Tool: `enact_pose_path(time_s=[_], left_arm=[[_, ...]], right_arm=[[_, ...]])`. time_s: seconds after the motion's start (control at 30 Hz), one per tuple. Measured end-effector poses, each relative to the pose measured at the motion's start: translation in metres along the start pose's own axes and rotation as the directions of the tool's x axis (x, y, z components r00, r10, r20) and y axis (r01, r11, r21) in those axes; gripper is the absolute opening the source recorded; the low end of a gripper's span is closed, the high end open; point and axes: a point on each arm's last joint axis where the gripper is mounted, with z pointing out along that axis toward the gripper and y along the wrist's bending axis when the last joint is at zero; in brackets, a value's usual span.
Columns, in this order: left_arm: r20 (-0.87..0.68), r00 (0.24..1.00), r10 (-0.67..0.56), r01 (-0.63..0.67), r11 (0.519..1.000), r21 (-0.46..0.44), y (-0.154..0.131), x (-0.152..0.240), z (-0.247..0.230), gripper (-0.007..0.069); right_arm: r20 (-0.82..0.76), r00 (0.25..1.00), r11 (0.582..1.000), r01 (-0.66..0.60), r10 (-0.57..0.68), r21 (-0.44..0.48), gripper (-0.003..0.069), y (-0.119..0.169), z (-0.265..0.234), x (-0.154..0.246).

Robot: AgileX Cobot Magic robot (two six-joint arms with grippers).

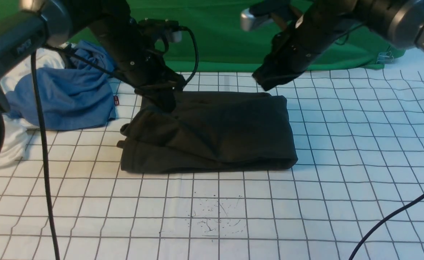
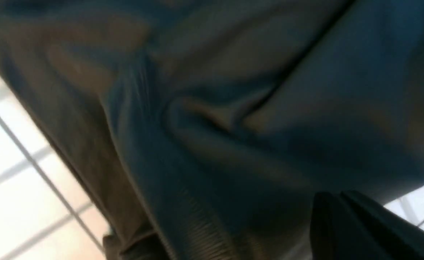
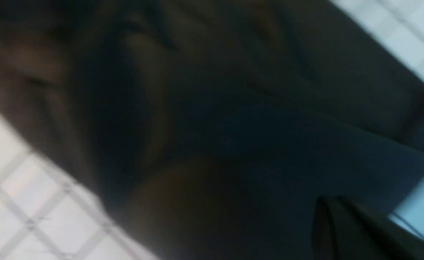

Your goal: Fold a long-sleeved shirt over a white checkered tablecloth.

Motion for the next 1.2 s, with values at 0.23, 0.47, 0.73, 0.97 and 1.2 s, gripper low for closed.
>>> enact_pose_path(time_s=[0.23, 0.47, 0.73, 0.97, 1.2], left_arm=[[-0.258, 0.963, -0.075, 0.049, 0.993, -0.108, 0.021, 0.049, 0.050, -0.0039], [-0.215, 0.973, -0.078, 0.048, 0.989, -0.142, 0.016, 0.048, 0.027, -0.0039], [0.115, 0.993, 0.020, 0.012, 0.964, -0.267, -0.027, 0.040, -0.106, -0.0038], [0.303, 0.952, 0.044, 0.056, 0.948, -0.312, -0.070, 0.098, -0.176, -0.0038], [0.421, 0.906, 0.040, 0.113, 0.937, -0.332, -0.094, 0.191, -0.168, -0.0038]], right_arm=[[-0.024, 0.998, 0.997, -0.058, 0.059, 0.042, 0.0013, -0.027, -0.002, 0.011], [-0.019, 0.998, 0.997, -0.061, 0.062, 0.046, 0.0011, -0.029, -0.003, 0.011], [0.120, 0.993, 0.994, -0.034, 0.021, 0.108, 0.0013, -0.018, -0.080, 0.001], [0.310, 0.950, 0.982, -0.032, -0.029, 0.189, 0.0015, 0.014, -0.178, 0.021], [0.540, 0.839, 0.957, -0.100, -0.067, 0.273, 0.0015, 0.052, -0.231, 0.089]])
